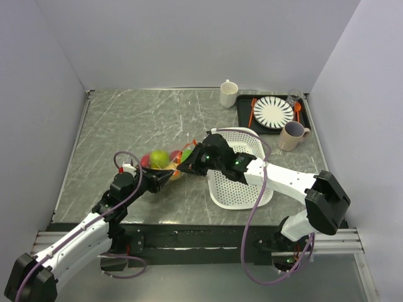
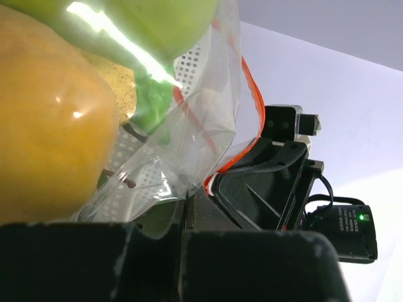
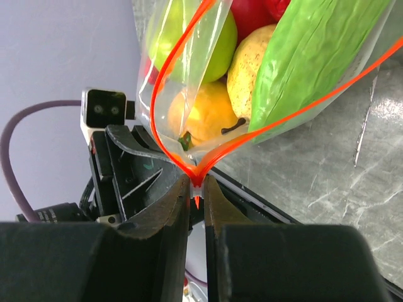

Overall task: Place the food in the zip-top bag and seal the zipper
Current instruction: Zip the zipper food storage bag at the center of the board.

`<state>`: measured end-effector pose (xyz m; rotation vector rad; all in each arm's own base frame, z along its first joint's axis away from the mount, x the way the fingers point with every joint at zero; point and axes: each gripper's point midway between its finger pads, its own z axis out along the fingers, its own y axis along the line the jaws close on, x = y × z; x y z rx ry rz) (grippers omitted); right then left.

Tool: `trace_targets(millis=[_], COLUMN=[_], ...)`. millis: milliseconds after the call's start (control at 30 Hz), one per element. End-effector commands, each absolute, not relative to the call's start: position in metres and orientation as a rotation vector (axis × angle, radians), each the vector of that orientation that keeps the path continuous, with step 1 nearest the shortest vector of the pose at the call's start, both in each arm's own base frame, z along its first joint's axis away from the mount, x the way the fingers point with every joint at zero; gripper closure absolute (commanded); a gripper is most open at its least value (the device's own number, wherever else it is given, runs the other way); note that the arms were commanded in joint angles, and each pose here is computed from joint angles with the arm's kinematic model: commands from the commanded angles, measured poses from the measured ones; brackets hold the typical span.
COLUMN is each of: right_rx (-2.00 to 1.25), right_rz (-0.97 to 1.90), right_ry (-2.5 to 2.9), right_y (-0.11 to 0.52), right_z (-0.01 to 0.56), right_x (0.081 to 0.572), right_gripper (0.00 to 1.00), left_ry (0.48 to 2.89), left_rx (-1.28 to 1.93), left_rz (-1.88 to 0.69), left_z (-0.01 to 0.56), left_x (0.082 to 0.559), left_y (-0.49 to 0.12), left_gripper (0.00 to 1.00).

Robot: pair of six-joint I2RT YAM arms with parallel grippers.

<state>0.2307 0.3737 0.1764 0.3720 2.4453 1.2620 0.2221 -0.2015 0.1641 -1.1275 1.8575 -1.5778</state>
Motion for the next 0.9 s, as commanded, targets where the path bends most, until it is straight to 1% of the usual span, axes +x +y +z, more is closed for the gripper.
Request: trace_targets(millis=[0,233,367,533,867], right_rx=[0.444,0.462,0.475,0.47,0.469], right_rz=[1.252,1.228,1.217,1.188,1.156], right_ry=[2.293,2.283,2.287,2.313,2.347], right_y=[0.356,0.347,0.342,0.337,0.334], right_z=[0.206,0.207,0.202,0.194,0.179], right_x=[0.261,0.267,0.269,0.271,0.272], right_gripper=[1.0,1.0,1.0,1.0,1.0], left_ry=[1.877,1.879,1.894,1.884,1.897], left_rx=[-1.084,-1.083,-1.066,-1.054,-1.085], left_rz=[-1.578,-1.558,-1.506,-1.503,-1.531], left_z=[0.163,0.162,0.163,0.173,0.17], left_x=[0.215,0.211,0.21,0.206,0.192], left_y=[-0.201,-0.197,-0.193,-0.189,-0.185], left_gripper=[0.99,0.99,0.99,0.99,0.99])
